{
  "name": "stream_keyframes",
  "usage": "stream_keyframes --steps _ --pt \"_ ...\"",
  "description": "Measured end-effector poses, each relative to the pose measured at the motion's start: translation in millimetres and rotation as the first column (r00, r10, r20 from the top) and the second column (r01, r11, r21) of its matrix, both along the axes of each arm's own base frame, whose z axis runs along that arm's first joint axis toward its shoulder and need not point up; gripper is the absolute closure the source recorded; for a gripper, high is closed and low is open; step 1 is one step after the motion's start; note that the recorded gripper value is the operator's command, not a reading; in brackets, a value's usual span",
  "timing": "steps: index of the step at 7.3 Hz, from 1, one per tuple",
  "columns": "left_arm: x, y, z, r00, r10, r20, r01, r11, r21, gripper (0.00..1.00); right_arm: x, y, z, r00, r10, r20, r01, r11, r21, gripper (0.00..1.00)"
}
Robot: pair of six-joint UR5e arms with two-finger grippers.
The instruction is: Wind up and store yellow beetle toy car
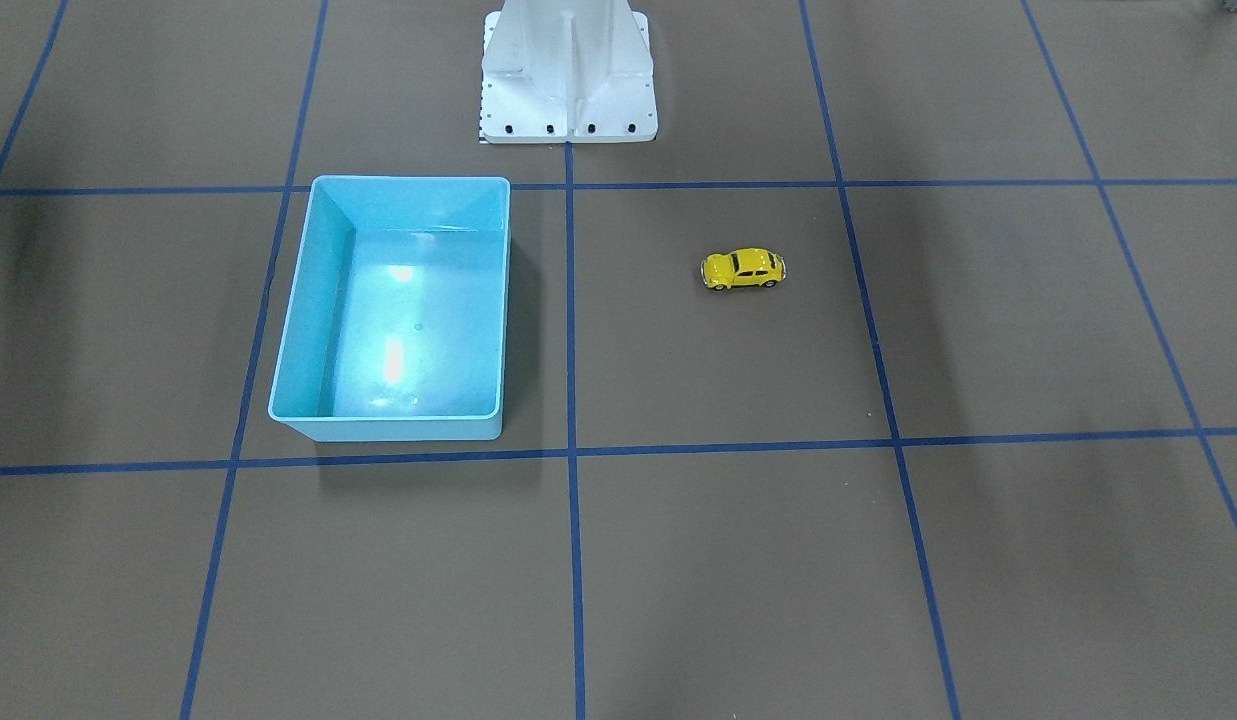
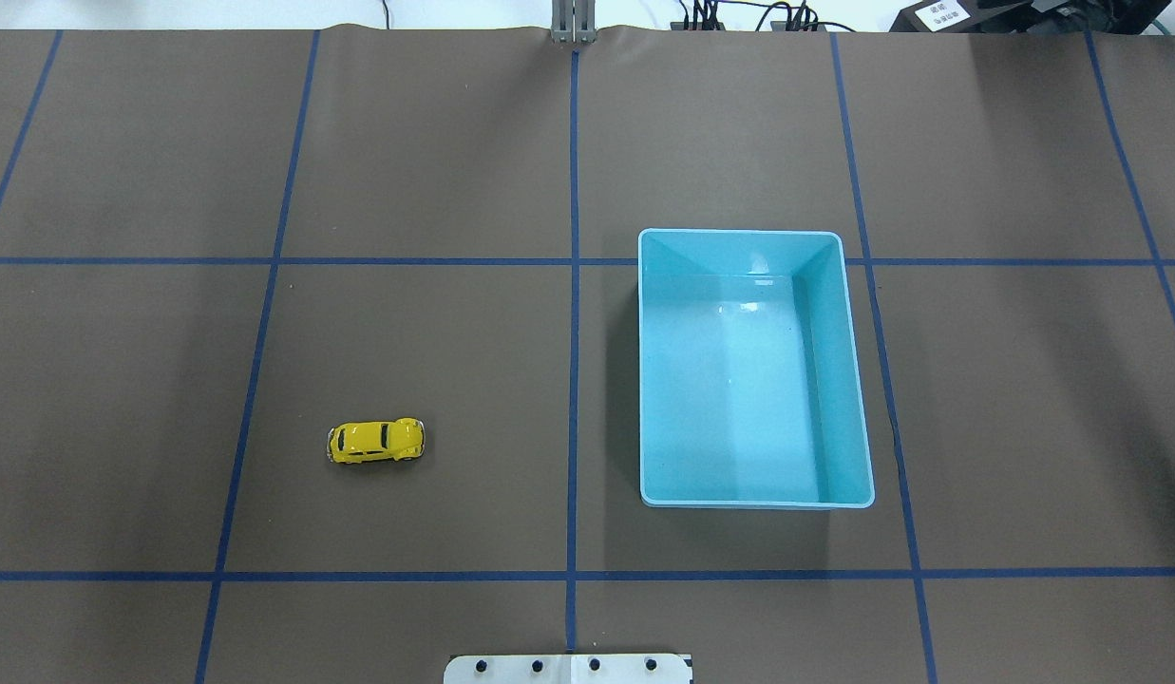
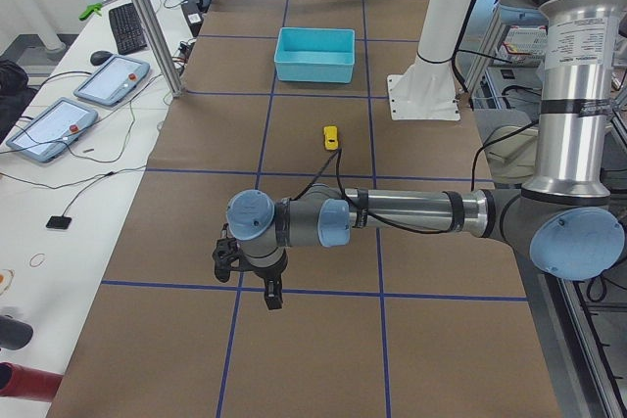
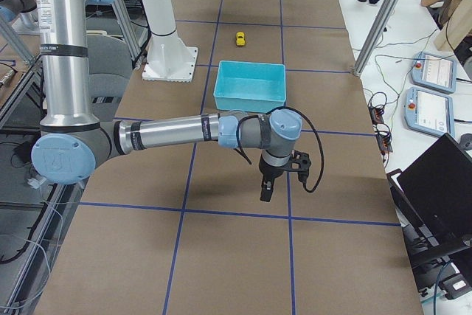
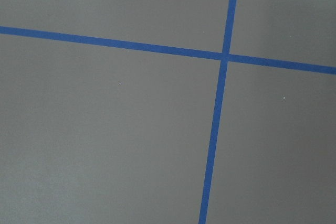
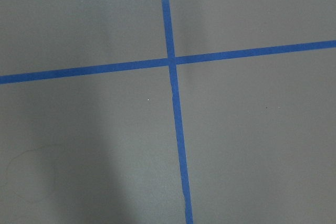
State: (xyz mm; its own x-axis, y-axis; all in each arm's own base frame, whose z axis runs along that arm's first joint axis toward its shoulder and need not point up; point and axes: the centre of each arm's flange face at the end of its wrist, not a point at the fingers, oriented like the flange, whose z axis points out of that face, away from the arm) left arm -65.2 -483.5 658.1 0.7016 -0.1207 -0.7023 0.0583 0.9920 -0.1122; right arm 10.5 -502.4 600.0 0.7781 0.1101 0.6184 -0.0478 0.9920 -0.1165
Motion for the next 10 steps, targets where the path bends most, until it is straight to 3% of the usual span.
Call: stream_keyframes --steps 3,10 --pt "-2.6 6.9 4.0 1.000 -0.006 -0.002 0.006 1.000 -0.008 0.00 -5.2 -3.5 -2.5 0.999 0.000 0.054 0.001 1.000 -0.011 0.00" --pt "-2.8 6.6 -2.4 1.000 -0.001 -0.003 0.001 1.000 0.017 0.00 -5.6 -3.0 4.9 0.998 0.000 0.059 0.002 1.000 -0.027 0.00"
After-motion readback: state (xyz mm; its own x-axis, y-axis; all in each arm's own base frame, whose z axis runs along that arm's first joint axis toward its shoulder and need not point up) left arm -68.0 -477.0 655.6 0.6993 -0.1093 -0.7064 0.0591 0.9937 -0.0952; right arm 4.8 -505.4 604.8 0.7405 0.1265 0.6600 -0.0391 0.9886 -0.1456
